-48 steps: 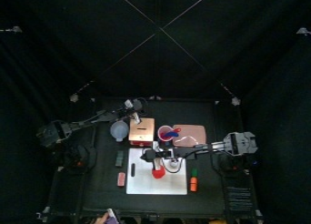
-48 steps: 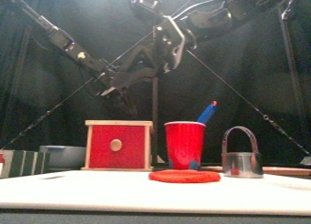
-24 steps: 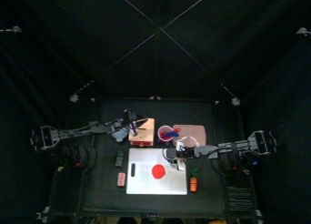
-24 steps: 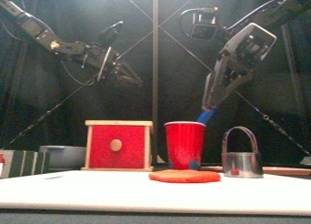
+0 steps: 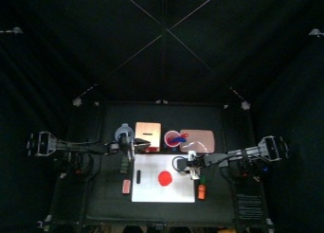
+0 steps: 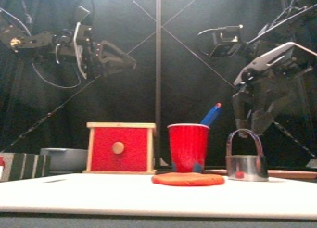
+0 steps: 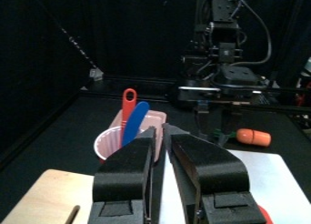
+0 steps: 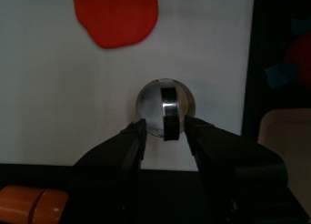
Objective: Get the cutter from the drawer then cut the dough then place the extra dough in the bowl
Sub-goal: Cut the dough
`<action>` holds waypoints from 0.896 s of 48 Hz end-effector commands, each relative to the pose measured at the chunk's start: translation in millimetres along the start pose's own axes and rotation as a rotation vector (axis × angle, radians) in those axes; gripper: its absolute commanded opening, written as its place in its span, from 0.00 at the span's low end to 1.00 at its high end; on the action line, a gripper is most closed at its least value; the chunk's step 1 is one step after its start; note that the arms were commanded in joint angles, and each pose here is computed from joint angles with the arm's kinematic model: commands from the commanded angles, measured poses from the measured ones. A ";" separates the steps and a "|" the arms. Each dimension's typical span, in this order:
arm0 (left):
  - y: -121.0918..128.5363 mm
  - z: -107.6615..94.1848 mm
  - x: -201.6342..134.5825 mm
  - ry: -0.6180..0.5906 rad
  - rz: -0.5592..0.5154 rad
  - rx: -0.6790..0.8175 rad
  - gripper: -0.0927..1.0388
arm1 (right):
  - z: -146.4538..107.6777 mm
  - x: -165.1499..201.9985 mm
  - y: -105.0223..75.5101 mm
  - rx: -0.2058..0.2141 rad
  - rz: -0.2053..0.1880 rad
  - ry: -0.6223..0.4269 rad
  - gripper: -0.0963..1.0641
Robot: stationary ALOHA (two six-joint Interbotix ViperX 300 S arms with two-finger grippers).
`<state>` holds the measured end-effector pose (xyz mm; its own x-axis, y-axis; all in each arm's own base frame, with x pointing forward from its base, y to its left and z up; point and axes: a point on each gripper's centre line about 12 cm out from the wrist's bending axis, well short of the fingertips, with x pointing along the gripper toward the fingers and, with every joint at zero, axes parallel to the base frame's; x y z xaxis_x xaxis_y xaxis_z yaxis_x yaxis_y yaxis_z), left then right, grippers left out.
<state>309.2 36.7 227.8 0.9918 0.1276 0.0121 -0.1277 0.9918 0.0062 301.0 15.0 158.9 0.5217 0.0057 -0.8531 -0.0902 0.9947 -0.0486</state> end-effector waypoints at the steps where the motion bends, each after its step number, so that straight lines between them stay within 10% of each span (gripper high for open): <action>1: -7.0 -6.8 4.2 0.015 -0.028 0.010 0.60 | 7.6 -1.4 -0.8 0.000 -0.002 -0.040 0.61; 17: -27.6 -29.8 14.2 0.086 -0.078 -0.005 0.60 | 42.6 -12.6 0.0 0.026 0.007 -0.103 0.49; 28: -33.7 -36.7 14.0 0.107 -0.097 -0.002 0.60 | 84.1 -20.5 7.0 0.123 0.053 -0.138 0.49; 43: -33.2 -43.8 10.4 0.135 -0.096 0.000 0.60 | 104.9 5.9 29.1 0.106 0.040 -0.111 0.49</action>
<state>322.0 5.7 179.7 0.9899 0.0326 -0.1379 -0.0328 0.9995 0.0005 382.6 50.2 193.1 0.5760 0.0513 -0.8159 -0.0229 0.9987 0.0466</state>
